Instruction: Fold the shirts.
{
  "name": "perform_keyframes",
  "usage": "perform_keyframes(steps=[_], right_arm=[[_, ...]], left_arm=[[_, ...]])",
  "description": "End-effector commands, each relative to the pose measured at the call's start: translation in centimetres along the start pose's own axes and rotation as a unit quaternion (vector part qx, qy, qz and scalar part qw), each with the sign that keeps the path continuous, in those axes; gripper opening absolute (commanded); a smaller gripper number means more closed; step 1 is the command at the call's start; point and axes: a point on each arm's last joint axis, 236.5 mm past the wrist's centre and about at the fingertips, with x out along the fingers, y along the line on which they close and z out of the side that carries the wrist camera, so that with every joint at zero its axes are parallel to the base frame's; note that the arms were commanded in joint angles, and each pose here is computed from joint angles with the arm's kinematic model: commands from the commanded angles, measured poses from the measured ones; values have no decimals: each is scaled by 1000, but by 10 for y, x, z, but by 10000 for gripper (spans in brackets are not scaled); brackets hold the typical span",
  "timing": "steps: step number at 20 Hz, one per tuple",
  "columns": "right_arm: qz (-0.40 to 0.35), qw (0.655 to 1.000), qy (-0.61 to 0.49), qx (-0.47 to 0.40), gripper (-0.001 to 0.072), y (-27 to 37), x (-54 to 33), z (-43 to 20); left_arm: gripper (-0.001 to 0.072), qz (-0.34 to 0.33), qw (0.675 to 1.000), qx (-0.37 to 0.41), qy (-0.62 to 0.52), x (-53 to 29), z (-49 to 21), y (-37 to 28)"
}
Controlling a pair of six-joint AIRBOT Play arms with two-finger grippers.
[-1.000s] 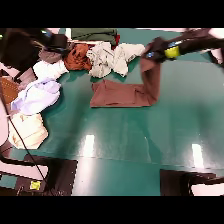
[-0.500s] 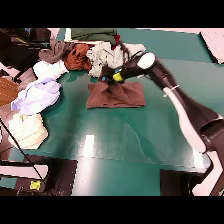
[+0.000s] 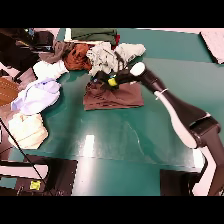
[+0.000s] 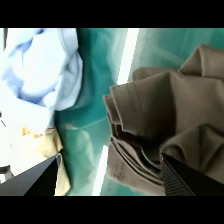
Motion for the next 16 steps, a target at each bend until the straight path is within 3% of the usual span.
perform_keyframes(steps=[1, 5, 10, 16], right_arm=[[-5, 999, 12, -42, 705, 1, -70, 17], [-137, 989, -2, -61, 705, -73, -182, 49], [-148, 989, 13, 27, 706, -158, -237, 47], [-159, 982, 38, 97, 712, -233, -228, 11]], left_arm=[[23, -1, 1000, 0, 0, 1, 0, 0], [23, -10, 1000, -1, 0, 1, 0, -4], [24, -73, 997, -4, 32, 17, -16, -29], [23, -127, 988, -22, 87, 50, -48, -45]])
